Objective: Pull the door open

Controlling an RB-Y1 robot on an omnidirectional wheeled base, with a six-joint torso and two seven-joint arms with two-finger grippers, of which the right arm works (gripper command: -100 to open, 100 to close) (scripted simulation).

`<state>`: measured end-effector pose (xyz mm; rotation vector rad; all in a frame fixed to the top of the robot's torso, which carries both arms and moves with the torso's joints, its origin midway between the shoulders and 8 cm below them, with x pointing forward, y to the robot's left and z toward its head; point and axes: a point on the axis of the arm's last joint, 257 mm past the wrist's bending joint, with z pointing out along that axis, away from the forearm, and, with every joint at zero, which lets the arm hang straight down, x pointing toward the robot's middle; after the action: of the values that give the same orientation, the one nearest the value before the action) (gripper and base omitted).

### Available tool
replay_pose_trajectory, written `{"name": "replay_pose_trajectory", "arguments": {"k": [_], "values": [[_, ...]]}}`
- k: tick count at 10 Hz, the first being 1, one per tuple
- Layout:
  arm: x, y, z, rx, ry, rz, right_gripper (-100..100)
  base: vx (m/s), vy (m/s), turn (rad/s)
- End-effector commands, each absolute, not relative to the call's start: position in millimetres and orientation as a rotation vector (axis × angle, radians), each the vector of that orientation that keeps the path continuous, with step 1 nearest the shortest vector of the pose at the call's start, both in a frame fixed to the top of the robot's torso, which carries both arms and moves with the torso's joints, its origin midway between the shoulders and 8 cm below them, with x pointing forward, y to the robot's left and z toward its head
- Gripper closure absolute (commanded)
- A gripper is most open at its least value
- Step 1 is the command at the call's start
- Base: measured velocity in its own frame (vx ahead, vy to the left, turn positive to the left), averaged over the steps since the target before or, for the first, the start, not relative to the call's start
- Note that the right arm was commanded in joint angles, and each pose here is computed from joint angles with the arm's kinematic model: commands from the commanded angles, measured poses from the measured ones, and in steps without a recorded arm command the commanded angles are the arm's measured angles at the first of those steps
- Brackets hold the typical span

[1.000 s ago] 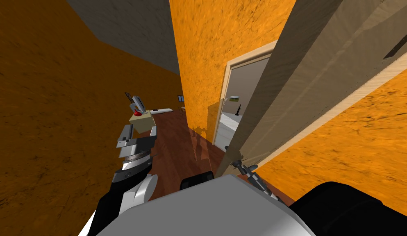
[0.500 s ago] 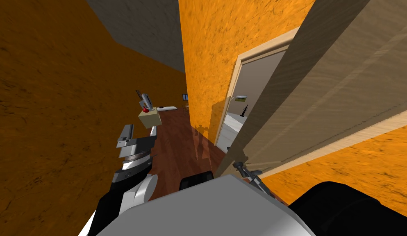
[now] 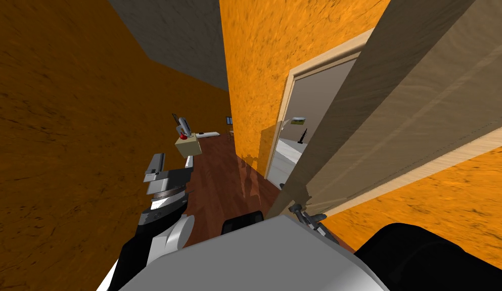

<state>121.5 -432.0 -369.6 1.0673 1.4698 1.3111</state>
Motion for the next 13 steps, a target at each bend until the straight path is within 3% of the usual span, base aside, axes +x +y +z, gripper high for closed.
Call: {"name": "replay_pose_trajectory", "arguments": {"k": [1,6,13], "values": [[112.7,-418.8,-372.4,1.063,1.474,1.335,100,-0.140,0.000,0.011],[107.1,-412.2,-364.5,1.036,1.459,1.362,100,-0.163,-0.002,0.003],[106.5,-411.5,-363.4,1.032,1.457,1.366,100,-0.013,0.001,-0.004]]}}
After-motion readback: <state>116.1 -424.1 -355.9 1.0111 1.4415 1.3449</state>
